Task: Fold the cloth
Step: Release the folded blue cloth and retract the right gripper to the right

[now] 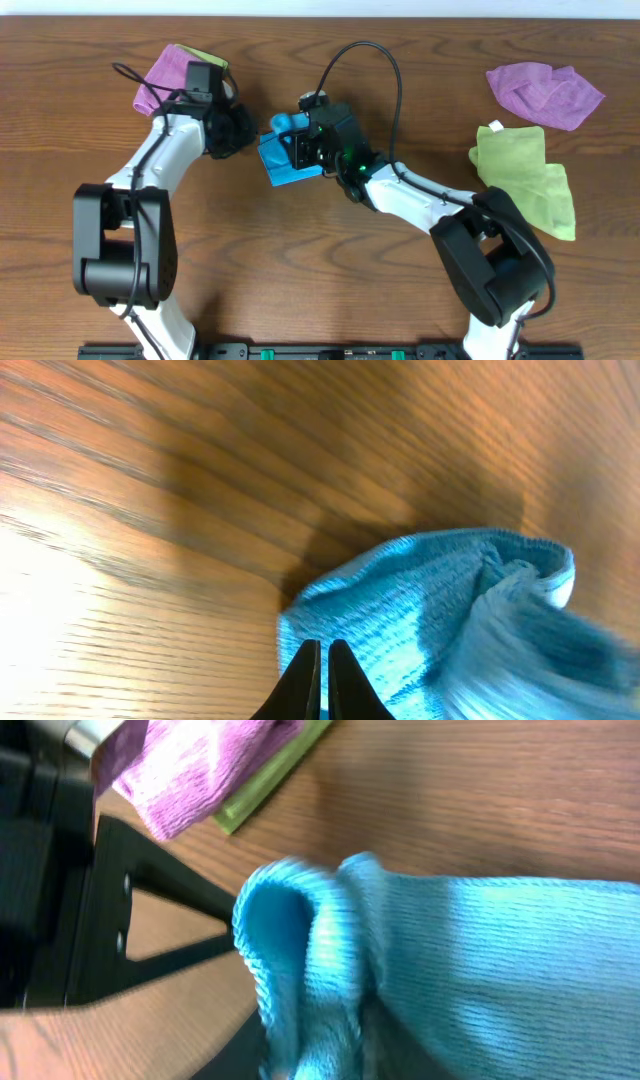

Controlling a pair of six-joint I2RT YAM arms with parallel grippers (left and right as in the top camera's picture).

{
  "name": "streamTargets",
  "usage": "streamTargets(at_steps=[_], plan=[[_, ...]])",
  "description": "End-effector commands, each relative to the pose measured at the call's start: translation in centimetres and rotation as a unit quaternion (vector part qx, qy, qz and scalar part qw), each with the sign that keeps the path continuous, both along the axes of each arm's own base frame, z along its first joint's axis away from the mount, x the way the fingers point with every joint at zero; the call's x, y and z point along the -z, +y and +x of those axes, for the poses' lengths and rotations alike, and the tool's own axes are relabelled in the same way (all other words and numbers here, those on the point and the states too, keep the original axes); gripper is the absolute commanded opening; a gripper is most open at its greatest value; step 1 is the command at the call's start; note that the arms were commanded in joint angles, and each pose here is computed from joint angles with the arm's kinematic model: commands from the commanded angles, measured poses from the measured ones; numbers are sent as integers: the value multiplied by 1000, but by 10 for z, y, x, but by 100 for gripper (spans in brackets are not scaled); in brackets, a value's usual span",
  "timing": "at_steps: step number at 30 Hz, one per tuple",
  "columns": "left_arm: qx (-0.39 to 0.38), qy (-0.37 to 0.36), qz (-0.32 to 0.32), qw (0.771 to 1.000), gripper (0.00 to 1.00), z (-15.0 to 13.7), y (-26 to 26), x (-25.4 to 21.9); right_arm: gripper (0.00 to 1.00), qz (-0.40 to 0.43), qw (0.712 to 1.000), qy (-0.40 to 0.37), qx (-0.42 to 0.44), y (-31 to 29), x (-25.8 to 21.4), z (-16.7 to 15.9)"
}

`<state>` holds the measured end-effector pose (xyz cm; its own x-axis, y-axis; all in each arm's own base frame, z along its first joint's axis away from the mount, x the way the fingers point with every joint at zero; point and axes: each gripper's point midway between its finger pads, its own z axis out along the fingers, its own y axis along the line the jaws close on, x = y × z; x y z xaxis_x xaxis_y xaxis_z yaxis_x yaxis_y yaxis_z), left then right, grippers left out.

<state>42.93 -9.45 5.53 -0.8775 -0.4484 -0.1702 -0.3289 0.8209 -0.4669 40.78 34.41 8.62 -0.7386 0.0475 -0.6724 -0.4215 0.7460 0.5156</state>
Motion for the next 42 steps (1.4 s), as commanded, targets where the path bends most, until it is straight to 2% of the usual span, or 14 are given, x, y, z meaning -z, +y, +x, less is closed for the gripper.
streamTargets(at_steps=[1, 5, 9, 11, 14, 16, 18, 19, 21, 22, 27, 33, 37, 42], plan=[[-12, -40, 12, 999, 6, 13, 17, -28, 38, 13, 999, -11, -33, 22, -6, -9], [-28, -52, 12, 998, 6, 16, 31, -38, 39, 41, 996, -23, -75, 48, -25, -22], [-29, -58, 11, 998, 6, 16, 33, -44, 40, 43, 995, -48, -78, 48, -42, -13], [-30, -60, 11, 998, 12, 15, 33, -47, 41, 43, 995, -62, -71, 39, -55, -5], [-28, -54, 8, 998, 38, 10, 32, -49, 49, 37, 996, -62, -48, 14, -68, 7], [-27, -44, 7, 999, 66, 5, 31, -49, 52, 26, 997, -56, -47, -6, -76, 10], [-26, -36, 2, 999, 80, 0, 30, -49, 59, 19, 997, -54, -59, -24, -87, 7], [-26, -33, -2, 999, 84, -1, 29, -50, 66, 13, 996, -54, -65, -34, -92, 6], [-24, -28, -19, 999, 97, -3, 24, -51, 92, -9, 996, -56, -72, -58, -102, 0], [-25, -23, -33, 999, 95, -5, 20, -52, 99, -27, 995, -57, -74, -71, -105, -3], [-26, -2, -69, 997, 95, -12, 10, -54, 99, -106, 990, -48, -82, -132, -117, -31], [-22, 28, -82, 996, 95, -25, 5, -49, 99, -219, 972, 47, -67, -212, -102, -95], [-24, 54, -98, 993, 95, -38, 1, -38, 99, -235, 969, 54, -49, -236, -101, -127], [-17, 75, -123, 989, 95, -52, -7, -26, 99, -239, 970, 47, 16, -262, -94, -163]])
